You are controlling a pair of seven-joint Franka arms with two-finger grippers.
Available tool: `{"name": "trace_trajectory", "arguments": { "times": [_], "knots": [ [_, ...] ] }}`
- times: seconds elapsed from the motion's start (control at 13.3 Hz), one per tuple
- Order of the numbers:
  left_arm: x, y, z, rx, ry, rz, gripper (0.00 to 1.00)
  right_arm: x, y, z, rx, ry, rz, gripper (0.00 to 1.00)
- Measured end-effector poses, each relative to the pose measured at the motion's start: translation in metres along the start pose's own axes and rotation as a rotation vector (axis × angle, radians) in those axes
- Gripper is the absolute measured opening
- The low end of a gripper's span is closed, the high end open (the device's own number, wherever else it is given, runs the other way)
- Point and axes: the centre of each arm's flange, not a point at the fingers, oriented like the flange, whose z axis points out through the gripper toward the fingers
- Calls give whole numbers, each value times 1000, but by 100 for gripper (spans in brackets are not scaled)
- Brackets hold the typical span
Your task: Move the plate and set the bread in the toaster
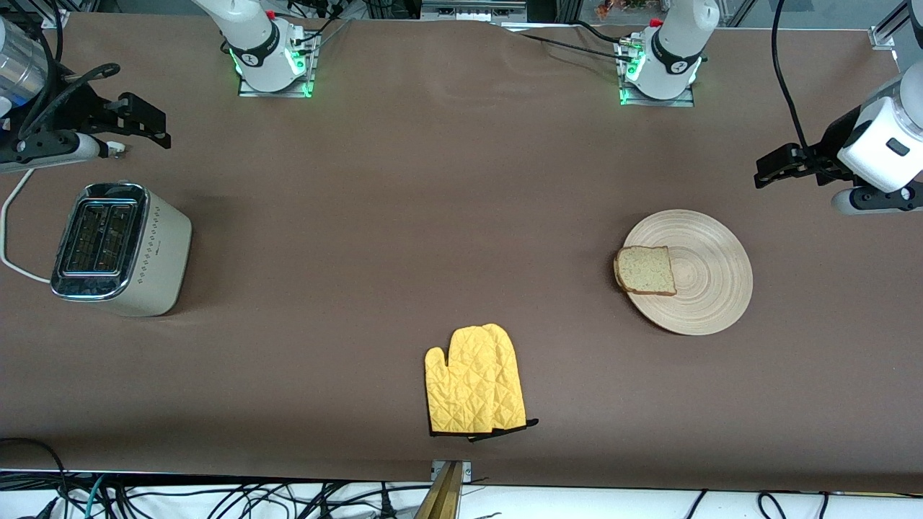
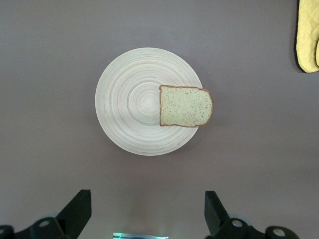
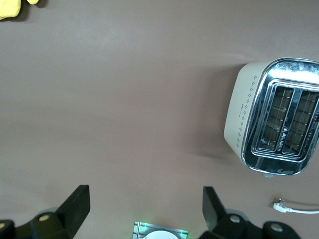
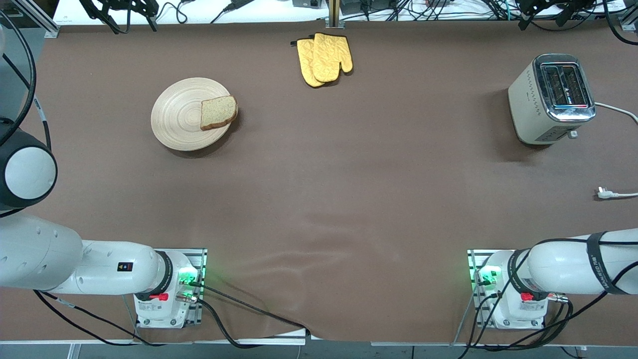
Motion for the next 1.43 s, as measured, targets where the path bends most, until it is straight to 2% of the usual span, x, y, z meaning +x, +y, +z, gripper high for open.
{"name": "trace_trajectory", "arguments": {
  "times": [0.6, 1.43],
  "knots": [
    [-16, 18, 5, 2, 26, 35, 100, 1, -2, -1, 7, 8, -4, 100],
    [-10, -5, 11, -1, 14, -7, 100, 2, -5, 2, 8, 5, -8, 100]
  ]
}}
